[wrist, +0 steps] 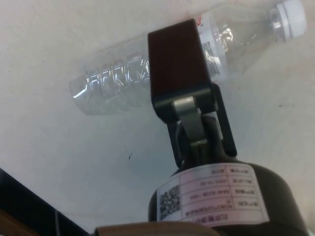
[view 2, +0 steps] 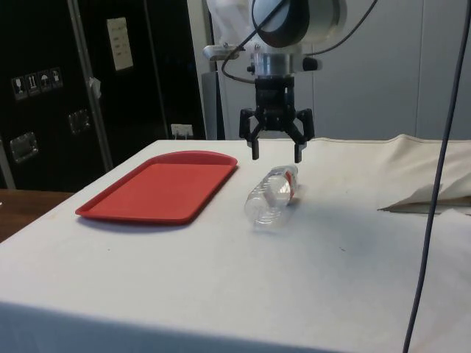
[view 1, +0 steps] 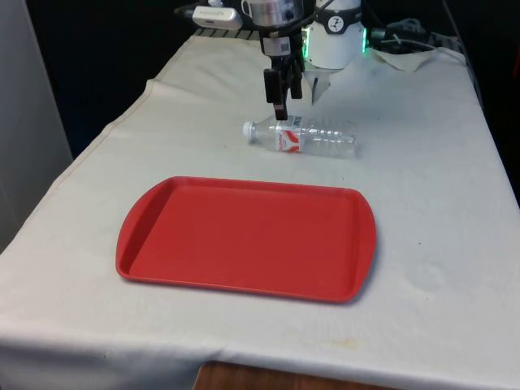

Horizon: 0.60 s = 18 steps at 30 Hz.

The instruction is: Place the bottle upright on the tray.

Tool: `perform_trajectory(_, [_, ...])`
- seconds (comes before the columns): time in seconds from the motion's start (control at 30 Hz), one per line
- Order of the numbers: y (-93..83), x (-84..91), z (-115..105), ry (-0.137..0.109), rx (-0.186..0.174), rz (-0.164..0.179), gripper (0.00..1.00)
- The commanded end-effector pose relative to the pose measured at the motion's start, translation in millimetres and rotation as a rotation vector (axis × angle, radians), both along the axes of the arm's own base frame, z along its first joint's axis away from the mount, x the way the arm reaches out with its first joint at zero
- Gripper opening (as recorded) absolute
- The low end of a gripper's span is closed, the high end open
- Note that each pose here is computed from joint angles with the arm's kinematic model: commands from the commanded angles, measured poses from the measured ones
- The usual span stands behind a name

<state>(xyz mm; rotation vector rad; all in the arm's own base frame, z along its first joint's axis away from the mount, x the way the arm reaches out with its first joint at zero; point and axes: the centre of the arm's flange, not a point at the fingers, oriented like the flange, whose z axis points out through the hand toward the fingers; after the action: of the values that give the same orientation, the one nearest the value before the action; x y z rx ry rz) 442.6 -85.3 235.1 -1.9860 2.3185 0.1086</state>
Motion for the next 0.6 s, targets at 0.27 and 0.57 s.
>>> perform_trajectory(0.27, [2.4,0.1,6.9,-0.037,0.016,0.044,1.0])
perform_trajectory(0.57, [2.2,-0.6,5.7,-0.05,0.029,0.074,1.0])
